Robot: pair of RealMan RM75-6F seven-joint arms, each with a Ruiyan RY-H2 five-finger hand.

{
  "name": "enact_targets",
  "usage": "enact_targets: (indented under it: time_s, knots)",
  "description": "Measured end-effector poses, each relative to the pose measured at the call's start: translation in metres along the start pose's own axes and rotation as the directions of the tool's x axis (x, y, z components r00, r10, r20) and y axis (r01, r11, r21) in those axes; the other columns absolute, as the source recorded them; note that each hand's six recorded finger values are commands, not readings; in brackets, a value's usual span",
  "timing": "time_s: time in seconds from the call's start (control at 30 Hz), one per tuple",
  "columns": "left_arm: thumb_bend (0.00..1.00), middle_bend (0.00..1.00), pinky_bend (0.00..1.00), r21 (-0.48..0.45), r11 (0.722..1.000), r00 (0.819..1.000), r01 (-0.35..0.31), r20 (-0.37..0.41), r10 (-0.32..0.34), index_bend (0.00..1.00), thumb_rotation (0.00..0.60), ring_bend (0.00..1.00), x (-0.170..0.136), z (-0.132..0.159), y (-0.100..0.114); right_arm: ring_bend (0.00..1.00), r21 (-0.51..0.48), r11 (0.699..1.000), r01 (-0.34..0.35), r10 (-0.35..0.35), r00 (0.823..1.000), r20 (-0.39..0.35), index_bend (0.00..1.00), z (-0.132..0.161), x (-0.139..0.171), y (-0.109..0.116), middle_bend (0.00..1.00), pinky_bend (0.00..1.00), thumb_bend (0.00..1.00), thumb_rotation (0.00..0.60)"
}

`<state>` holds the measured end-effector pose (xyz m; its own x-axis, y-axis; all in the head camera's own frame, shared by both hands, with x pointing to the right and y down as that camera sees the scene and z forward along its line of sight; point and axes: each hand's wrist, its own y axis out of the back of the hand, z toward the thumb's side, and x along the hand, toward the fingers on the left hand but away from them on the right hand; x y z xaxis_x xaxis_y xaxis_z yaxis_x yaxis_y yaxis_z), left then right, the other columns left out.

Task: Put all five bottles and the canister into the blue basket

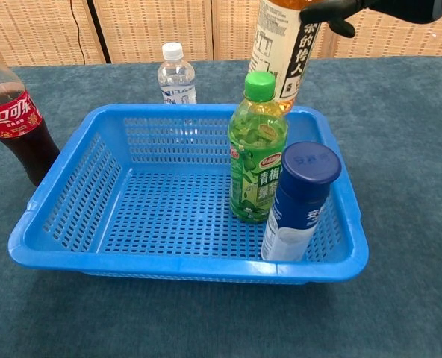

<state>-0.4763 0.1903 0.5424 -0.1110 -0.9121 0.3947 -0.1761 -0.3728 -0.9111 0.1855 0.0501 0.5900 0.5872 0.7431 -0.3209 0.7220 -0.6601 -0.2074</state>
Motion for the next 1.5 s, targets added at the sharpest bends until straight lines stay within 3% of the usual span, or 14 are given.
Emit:
enact_targets:
  time_s: [0.63, 0.73, 0.8, 0.9, 1.0, 1.1, 1.2, 1.37, 1.5]
  knots:
    - [0.04, 0.0, 0.0, -0.005, 1.0, 1.0, 0.003, 0.002, -0.003, 0.0, 0.6, 0.0, -0.002, -0.001, 0.0, 0.68, -0.017, 0.995, -0.094, 0.096, 0.99, 0.102, 0.57, -0.029, 0.021, -0.022, 0.62, 0.72, 0.47, 0.6]
    - [0.04, 0.0, 0.0, -0.006, 1.0, 1.0, 0.004, 0.003, -0.003, 0.0, 0.6, 0.0, -0.002, -0.001, 0.0, 0.5, 0.009, 0.994, -0.112, 0.11, 0.988, 0.111, 0.46, -0.035, 0.023, -0.025, 0.47, 0.61, 0.43, 0.6]
    - [0.04, 0.0, 0.0, -0.008, 1.0, 1.0, 0.003, 0.002, -0.003, 0.0, 0.6, 0.0, -0.002, -0.001, 0.0, 0.3, 0.04, 0.991, -0.126, 0.121, 0.987, 0.108, 0.34, -0.037, 0.024, -0.027, 0.3, 0.49, 0.35, 0.6]
    - [0.04, 0.0, 0.0, -0.009, 1.0, 1.0, 0.005, 0.003, -0.005, 0.0, 0.6, 0.0, -0.002, -0.001, 0.0, 0.12, 0.1, 0.986, -0.136, 0.125, 0.987, 0.105, 0.23, -0.041, 0.026, -0.026, 0.14, 0.34, 0.27, 0.6]
    - [0.04, 0.0, 0.0, -0.011, 1.0, 1.0, 0.008, 0.009, -0.008, 0.0, 0.6, 0.0, -0.001, -0.001, -0.001, 0.02, 0.134, 0.981, -0.139, 0.126, 0.986, 0.106, 0.15, -0.044, 0.028, -0.026, 0.04, 0.25, 0.2, 0.6]
    - [0.04, 0.0, 0.0, -0.015, 1.0, 1.0, 0.01, 0.02, -0.01, 0.0, 0.6, 0.0, 0.001, 0.0, -0.001, 0.0, 0.17, 0.976, -0.135, 0.118, 0.987, 0.106, 0.06, -0.045, 0.031, -0.023, 0.0, 0.2, 0.11, 0.6]
    - [0.04, 0.0, 0.0, -0.023, 1.0, 0.999, 0.009, 0.034, -0.008, 0.0, 0.6, 0.0, 0.003, 0.001, 0.0, 0.0, 0.217, 0.97, -0.11, 0.091, 0.991, 0.096, 0.0, -0.043, 0.035, -0.017, 0.0, 0.2, 0.0, 0.6]
    - [0.03, 0.0, 0.0, -0.079, 0.996, 0.997, 0.028, 0.073, -0.022, 0.0, 0.6, 0.0, 0.007, 0.001, -0.002, 0.0, 0.322, 0.946, 0.027, -0.042, 0.998, 0.039, 0.05, -0.035, 0.05, 0.01, 0.0, 0.2, 0.0, 0.6]
    - [0.02, 0.0, 0.0, -0.149, 0.987, 0.992, 0.057, 0.121, -0.039, 0.0, 0.6, 0.0, 0.012, -0.003, -0.005, 0.0, 0.442, 0.883, 0.159, -0.183, 0.983, 0.012, 0.06, -0.029, 0.086, 0.044, 0.0, 0.15, 0.0, 0.6]
